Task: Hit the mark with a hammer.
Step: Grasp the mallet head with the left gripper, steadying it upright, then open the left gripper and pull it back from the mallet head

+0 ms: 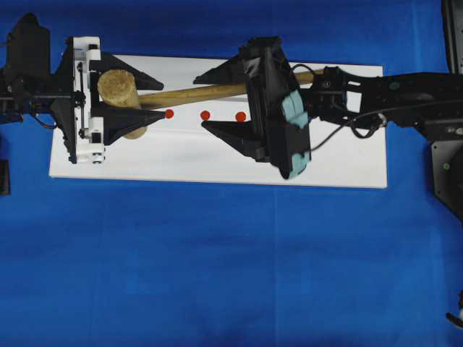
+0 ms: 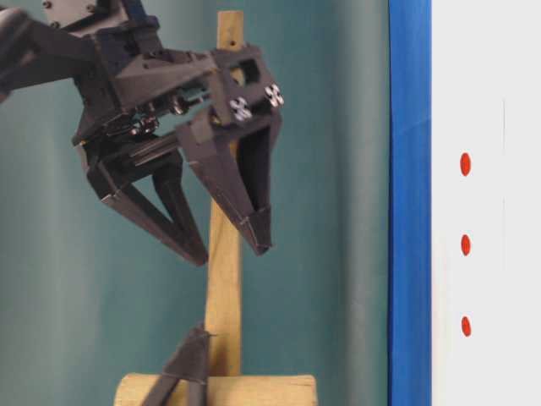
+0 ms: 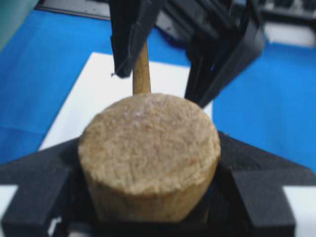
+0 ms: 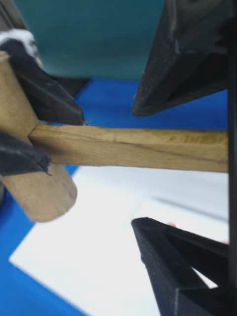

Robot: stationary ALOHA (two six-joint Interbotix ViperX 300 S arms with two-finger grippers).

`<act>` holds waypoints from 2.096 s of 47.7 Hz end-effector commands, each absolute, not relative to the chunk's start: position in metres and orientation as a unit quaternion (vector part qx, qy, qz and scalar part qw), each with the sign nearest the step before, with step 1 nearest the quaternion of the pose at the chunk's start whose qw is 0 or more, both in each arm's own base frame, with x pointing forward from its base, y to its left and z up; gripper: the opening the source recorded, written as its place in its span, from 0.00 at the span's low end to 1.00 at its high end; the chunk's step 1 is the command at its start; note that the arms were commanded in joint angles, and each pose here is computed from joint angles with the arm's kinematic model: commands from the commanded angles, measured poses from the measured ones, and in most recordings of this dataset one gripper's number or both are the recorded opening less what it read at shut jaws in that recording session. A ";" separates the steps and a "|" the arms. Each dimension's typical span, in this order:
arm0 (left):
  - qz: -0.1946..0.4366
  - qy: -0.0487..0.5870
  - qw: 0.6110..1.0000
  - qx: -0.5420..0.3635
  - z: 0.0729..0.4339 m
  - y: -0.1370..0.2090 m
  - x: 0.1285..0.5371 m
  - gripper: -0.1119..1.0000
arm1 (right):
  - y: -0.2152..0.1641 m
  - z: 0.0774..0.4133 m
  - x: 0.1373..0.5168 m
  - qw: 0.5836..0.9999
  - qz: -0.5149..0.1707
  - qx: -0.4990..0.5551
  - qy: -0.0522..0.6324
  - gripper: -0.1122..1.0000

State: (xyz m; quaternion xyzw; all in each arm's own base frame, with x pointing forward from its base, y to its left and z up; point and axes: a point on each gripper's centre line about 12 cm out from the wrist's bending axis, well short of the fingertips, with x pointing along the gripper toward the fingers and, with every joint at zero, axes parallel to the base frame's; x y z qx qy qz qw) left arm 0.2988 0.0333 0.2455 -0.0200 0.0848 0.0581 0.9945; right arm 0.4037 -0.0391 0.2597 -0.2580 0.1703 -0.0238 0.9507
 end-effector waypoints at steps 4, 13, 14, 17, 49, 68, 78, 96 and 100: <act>0.041 0.087 0.994 0.045 0.252 0.027 0.300 0.48 | -0.037 0.279 0.402 0.963 -0.025 -0.211 0.163 0.98; 0.028 0.086 0.994 0.068 0.252 0.020 0.300 0.48 | -0.039 0.277 0.400 0.969 -0.026 -0.173 0.177 0.98; 0.028 0.086 0.994 0.067 0.252 0.020 0.300 0.48 | -0.039 0.276 0.400 0.969 -0.026 -0.171 0.178 0.98; 0.028 0.087 0.994 0.064 0.252 0.020 0.300 0.48 | -0.040 0.276 0.400 0.970 -0.027 -0.162 0.180 0.98; 0.026 0.078 0.995 0.062 0.257 0.018 0.299 0.48 | -0.044 0.255 0.396 0.970 -0.027 -0.065 0.235 0.12; 0.026 0.075 0.995 0.064 0.259 0.018 0.297 0.48 | -0.046 0.258 0.397 0.972 -0.036 -0.051 0.225 0.12; 0.026 0.074 0.995 0.067 0.260 0.017 0.297 0.48 | -0.045 0.258 0.397 0.972 -0.036 -0.048 0.225 0.12; 0.026 0.079 0.995 0.063 0.257 0.017 0.296 0.82 | -0.045 0.257 0.397 0.973 -0.038 -0.033 0.226 0.12; 0.029 0.079 0.994 0.064 0.257 0.019 0.295 0.91 | -0.044 0.258 0.395 0.973 -0.039 -0.029 0.225 0.12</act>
